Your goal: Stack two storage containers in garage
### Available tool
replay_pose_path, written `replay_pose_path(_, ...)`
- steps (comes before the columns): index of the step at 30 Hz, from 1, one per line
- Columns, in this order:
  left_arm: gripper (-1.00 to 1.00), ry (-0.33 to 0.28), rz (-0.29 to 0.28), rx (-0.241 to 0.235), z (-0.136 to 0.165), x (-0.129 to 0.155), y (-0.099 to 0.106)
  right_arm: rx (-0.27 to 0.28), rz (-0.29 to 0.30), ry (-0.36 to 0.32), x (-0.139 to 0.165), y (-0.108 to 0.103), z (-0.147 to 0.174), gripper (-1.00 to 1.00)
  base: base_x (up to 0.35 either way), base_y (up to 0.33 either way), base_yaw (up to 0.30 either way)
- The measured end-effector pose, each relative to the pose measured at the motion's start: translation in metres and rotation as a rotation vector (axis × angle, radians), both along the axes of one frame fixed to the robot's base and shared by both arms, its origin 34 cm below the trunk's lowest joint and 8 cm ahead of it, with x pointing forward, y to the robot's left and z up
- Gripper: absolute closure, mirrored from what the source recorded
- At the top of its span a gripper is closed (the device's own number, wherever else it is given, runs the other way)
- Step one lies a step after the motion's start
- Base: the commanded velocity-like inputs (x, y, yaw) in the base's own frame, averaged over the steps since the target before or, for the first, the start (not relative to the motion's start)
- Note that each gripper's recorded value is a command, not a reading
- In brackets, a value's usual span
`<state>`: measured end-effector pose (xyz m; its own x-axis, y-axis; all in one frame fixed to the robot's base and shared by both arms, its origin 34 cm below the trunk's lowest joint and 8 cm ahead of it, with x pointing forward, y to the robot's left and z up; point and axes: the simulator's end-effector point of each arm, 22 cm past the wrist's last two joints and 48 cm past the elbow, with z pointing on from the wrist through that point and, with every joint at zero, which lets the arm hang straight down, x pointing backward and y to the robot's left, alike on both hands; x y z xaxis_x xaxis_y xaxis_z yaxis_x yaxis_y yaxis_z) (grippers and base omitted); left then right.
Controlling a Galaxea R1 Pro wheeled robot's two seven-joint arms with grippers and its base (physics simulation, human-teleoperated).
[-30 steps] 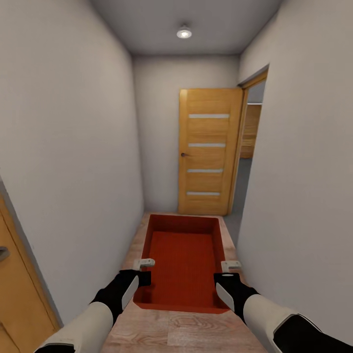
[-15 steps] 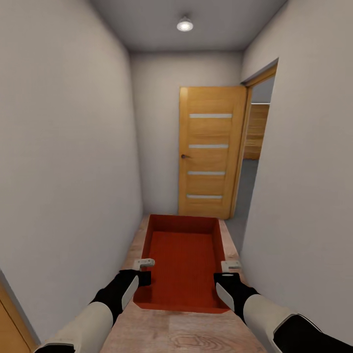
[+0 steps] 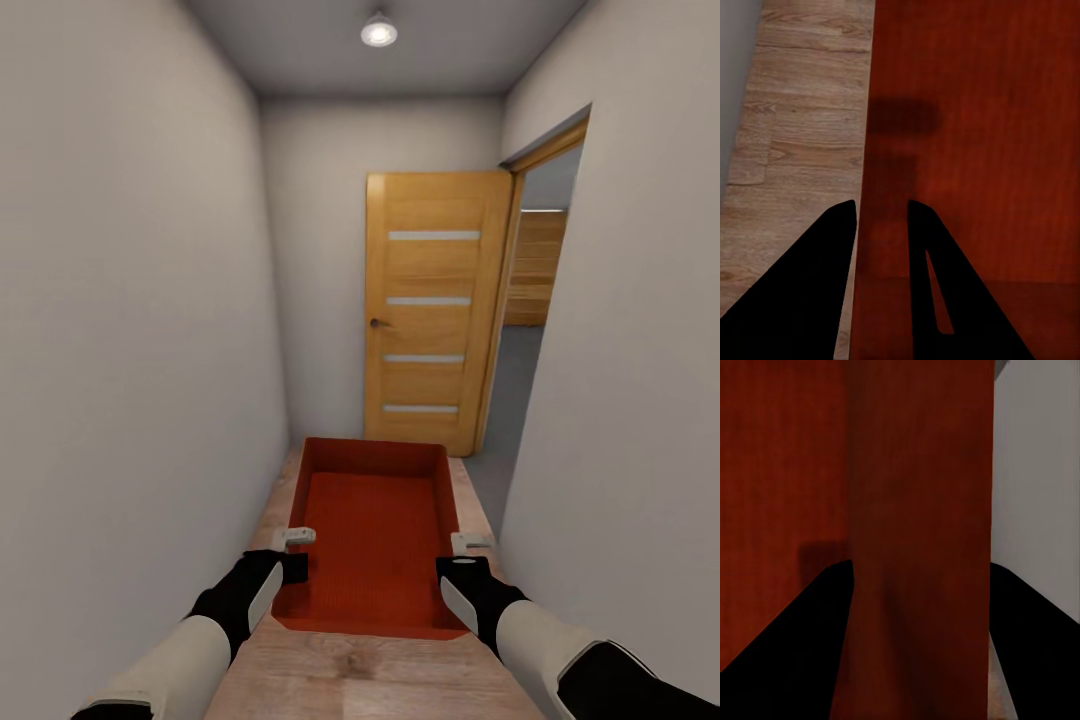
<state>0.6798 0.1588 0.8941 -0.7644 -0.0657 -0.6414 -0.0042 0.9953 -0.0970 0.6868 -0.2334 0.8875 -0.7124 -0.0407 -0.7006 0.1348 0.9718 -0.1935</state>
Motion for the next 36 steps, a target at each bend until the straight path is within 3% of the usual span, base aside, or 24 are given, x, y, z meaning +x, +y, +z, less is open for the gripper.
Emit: replay_pose_path(36,1.00,-0.001,0.001,-0.001,0.0004,0.0004,0.0004,0.000,0.001,-0.002,0.0006,0.0004,0.0007,1.00,0.323,0.000,0.000)
